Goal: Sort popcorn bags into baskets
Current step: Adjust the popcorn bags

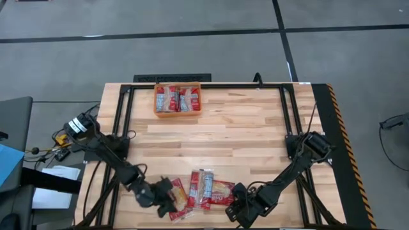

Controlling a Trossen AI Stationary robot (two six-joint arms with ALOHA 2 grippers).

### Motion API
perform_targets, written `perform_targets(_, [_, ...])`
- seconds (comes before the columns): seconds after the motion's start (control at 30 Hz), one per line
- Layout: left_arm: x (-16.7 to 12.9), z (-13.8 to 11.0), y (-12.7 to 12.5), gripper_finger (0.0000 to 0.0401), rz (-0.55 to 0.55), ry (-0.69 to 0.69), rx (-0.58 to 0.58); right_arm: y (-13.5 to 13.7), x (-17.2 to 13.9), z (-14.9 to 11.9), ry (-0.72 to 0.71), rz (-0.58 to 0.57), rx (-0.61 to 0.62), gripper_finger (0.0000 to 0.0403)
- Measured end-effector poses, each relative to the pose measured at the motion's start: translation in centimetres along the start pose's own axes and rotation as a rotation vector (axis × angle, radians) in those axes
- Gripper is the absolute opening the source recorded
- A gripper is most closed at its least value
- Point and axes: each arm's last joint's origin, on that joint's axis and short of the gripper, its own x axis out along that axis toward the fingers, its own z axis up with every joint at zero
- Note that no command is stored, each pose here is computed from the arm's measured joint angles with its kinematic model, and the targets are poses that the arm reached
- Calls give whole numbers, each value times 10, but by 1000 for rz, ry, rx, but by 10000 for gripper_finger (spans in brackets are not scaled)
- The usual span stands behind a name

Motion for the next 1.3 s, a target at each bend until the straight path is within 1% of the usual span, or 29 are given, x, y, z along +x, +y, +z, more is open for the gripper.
perform_targets(0.07, [-4, -13, 2, 260, 39, 0, -6, 0, 1, 4, -13, -2, -13, 192])
perform_targets(0.13, [-7, -23, 9, 242, 121, -2, -2, 0, 3, 9, -25, -10, -20, 187])
perform_targets(0.2, [-10, -27, 17, 218, 206, -5, 8, 1, 5, 15, -31, -16, -33, 182])
perform_targets(0.3, [-11, -25, 24, 176, 285, -23, 40, 1, 8, 28, -26, -28, -47, 173])
perform_targets(0.47, [-9, -14, 29, 102, 333, -96, 124, 4, 16, 57, -55, -25, -61, 163])
perform_targets(0.6, [-8, 5, 39, 52, 434, -213, 138, 5, 24, 88, -144, -15, -85, 159])
perform_targets(0.7, [-8, 21, 51, 26, 510, -289, 128, 2, 29, 115, -215, -36, -84, 157])
perform_targets(0.77, [-7, 32, 58, 14, 547, -315, 130, 1, 32, 135, -237, -37, -72, 155])
perform_targets(0.87, [-7, 46, 68, 3, 594, -311, 142, -3, 35, 159, -221, -25, -59, 152])
perform_targets(1.0, [-6, 58, 74, 2, 627, -292, 167, -6, 35, 183, -206, -12, -63, 153])
perform_targets(1.07, [-7, 62, 73, 2, 622, -269, 164, -7, 29, 191, -180, 7, -63, 155])
perform_targets(1.17, [-12, 66, 68, 0, 584, -236, 143, -3, 14, 193, -129, 52, -71, 158])
perform_targets(1.3, [-26, 70, 55, 0, 527, -247, 165, 1, -12, 179, -108, 54, -109, 161])
